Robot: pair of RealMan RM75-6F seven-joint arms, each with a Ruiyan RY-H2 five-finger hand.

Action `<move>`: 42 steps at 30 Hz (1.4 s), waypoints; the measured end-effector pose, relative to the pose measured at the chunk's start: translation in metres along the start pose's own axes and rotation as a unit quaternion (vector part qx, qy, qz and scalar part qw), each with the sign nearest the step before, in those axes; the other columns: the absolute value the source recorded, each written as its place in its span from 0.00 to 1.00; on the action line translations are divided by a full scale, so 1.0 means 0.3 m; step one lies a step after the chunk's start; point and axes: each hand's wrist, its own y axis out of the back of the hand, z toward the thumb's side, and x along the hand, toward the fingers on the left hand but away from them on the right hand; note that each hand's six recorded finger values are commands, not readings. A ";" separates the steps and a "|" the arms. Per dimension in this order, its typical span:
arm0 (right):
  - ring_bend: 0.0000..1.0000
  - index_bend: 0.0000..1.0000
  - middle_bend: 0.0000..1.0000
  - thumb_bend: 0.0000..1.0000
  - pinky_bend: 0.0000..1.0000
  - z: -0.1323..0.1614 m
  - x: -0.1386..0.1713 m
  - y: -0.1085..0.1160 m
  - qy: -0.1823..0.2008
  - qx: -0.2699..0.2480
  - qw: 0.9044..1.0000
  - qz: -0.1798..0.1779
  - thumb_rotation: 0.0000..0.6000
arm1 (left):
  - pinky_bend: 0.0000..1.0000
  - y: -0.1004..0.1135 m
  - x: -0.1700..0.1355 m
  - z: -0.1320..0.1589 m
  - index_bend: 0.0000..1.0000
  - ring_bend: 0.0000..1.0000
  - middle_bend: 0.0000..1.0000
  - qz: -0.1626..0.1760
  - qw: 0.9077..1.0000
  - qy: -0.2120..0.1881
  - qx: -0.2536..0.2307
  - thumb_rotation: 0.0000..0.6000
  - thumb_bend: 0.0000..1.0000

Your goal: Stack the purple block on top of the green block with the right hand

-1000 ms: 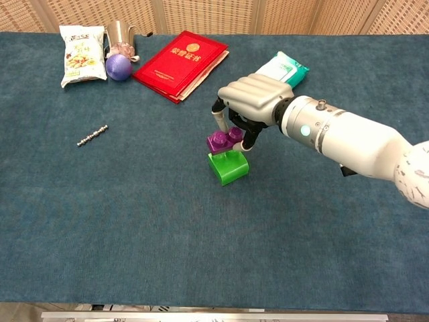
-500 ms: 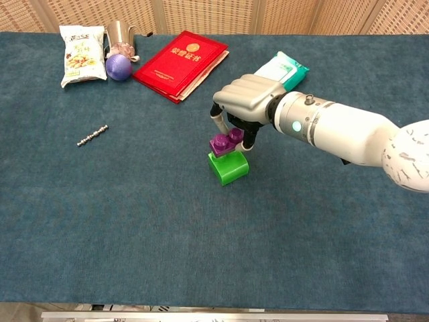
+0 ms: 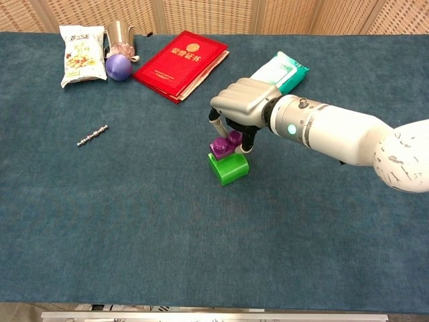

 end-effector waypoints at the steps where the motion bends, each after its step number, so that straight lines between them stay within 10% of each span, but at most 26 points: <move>1: 0.93 0.70 0.87 0.27 1.00 0.000 0.001 0.000 0.000 0.001 1.000 0.000 1.00 | 0.09 0.000 0.000 0.000 0.24 0.19 0.24 0.000 1.000 0.000 0.000 1.00 0.29; 42: 0.93 0.70 0.87 0.27 1.00 0.023 -0.020 -0.020 0.002 0.020 1.000 0.014 1.00 | 0.09 -0.001 -0.002 -0.011 0.24 0.19 0.24 0.000 1.000 0.003 0.000 1.00 0.29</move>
